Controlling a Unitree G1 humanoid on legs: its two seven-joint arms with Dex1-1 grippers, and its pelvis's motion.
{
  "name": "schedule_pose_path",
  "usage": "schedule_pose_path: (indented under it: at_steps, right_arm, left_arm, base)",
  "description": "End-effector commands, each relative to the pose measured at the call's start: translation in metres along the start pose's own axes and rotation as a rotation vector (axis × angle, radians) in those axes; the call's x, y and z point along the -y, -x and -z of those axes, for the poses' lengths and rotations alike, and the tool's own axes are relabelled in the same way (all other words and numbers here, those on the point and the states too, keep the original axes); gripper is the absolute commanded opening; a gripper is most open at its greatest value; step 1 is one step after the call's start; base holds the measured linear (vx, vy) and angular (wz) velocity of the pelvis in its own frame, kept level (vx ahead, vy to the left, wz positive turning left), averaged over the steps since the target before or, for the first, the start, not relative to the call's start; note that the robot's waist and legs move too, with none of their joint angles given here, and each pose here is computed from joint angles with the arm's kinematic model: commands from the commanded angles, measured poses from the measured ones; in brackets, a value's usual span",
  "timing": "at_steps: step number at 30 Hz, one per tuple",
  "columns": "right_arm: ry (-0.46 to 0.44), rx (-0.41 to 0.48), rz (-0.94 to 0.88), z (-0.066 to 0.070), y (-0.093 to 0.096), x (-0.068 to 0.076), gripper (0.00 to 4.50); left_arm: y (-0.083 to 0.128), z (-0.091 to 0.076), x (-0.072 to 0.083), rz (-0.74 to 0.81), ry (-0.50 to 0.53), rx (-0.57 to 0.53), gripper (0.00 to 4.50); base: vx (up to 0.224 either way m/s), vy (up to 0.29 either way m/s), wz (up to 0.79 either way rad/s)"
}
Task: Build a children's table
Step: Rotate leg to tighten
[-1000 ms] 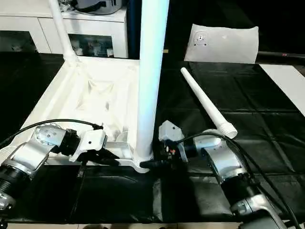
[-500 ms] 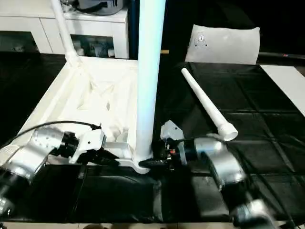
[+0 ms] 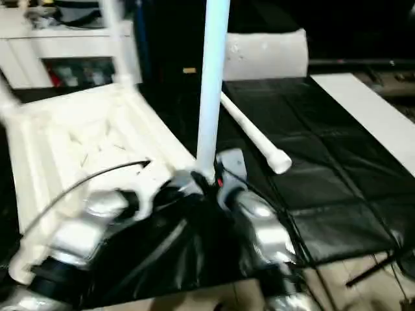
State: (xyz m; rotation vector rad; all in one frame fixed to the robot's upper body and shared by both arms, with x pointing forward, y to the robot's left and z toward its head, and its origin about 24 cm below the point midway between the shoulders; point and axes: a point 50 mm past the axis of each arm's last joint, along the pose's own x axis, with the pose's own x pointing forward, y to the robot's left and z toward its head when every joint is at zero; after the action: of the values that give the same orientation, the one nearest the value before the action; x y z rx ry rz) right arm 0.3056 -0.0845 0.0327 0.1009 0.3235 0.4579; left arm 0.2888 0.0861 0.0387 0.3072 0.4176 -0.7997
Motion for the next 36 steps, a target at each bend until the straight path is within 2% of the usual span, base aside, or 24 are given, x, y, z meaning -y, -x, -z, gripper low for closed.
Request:
schedule_pose_path:
  at_steps: [1,3,5,6,7,10,14,16,20,22,23,27,30,36]
  right_arm:
    - [-0.078,-0.078,-0.126,0.019,-0.006,-0.032,2.69]
    - [-0.089,-0.066,-0.126,0.017,-0.005,-0.032,3.24]
    - [-0.089,-0.06,-0.124,0.016,-0.004,-0.032,3.41]
    - [-0.052,-0.04,-0.116,0.015,0.001,-0.025,3.48]
    - [-0.043,-0.034,-0.11,0.015,0.002,-0.022,3.74]
    - [0.012,0.025,-0.107,0.01,0.015,-0.003,3.92]
    - [0.07,0.103,-0.163,0.0,0.031,0.018,4.3]
    - [0.109,0.131,-0.228,-0.008,0.039,0.025,4.45]
    - [0.18,0.134,-0.346,-0.016,0.048,0.03,4.45]
    - [0.212,0.119,-0.407,-0.018,0.05,0.031,4.45]
    - [0.265,0.084,-0.521,-0.021,0.054,0.031,4.45]
    - [0.323,0.042,-0.647,-0.023,0.055,0.029,4.45]
    - [0.422,-0.033,-0.772,-0.024,0.052,0.026,4.45]
    - [0.485,-0.098,-0.883,-0.027,0.041,0.022,4.45]
  left_arm:
    - [-0.006,-0.031,0.006,-0.03,-0.036,0.108,0.0]
    - [-0.006,-0.031,0.007,-0.028,-0.037,0.103,0.0]
    - [-0.004,-0.031,0.007,-0.038,-0.037,0.091,0.0]
    - [0.0,-0.024,0.003,-0.027,-0.059,0.059,0.0]
    - [0.002,-0.022,0.002,-0.019,-0.069,0.053,0.0]
    - [0.013,-0.008,-0.007,0.033,-0.118,0.015,0.0]
    - [0.026,0.002,-0.018,0.111,-0.165,-0.004,0.0]
    - [0.033,0.005,-0.022,0.164,-0.196,-0.01,0.0]
    - [0.041,0.01,-0.026,0.244,-0.23,-0.038,0.0]
    - [0.044,0.013,-0.028,0.281,-0.246,-0.057,0.0]
    - [0.051,0.018,-0.03,0.373,-0.28,-0.08,0.0]
    - [0.056,0.019,-0.033,0.469,-0.304,-0.088,0.0]
    - [0.062,0.02,-0.036,0.589,-0.333,-0.114,0.0]
    - [0.061,0.015,-0.033,0.709,-0.378,-0.126,0.0]
  base:
    - [0.0,0.0,0.0]
    - [0.0,0.0,0.0]
    - [0.042,0.017,-0.11]
    - [0.14,0.043,-0.11]
    - [0.14,0.043,-0.11]
    - [0.105,-0.058,0.0]
    - [0.116,-0.019,-0.1]
    - [0.054,-0.003,0.02]
    - [0.0,0.0,0.0]
    - [0.0,0.0,0.0]
    - [0.0,0.0,0.0]
    - [0.0,0.0,0.0]
    - [0.0,0.0,0.0]
    - [0.0,0.0,0.0]
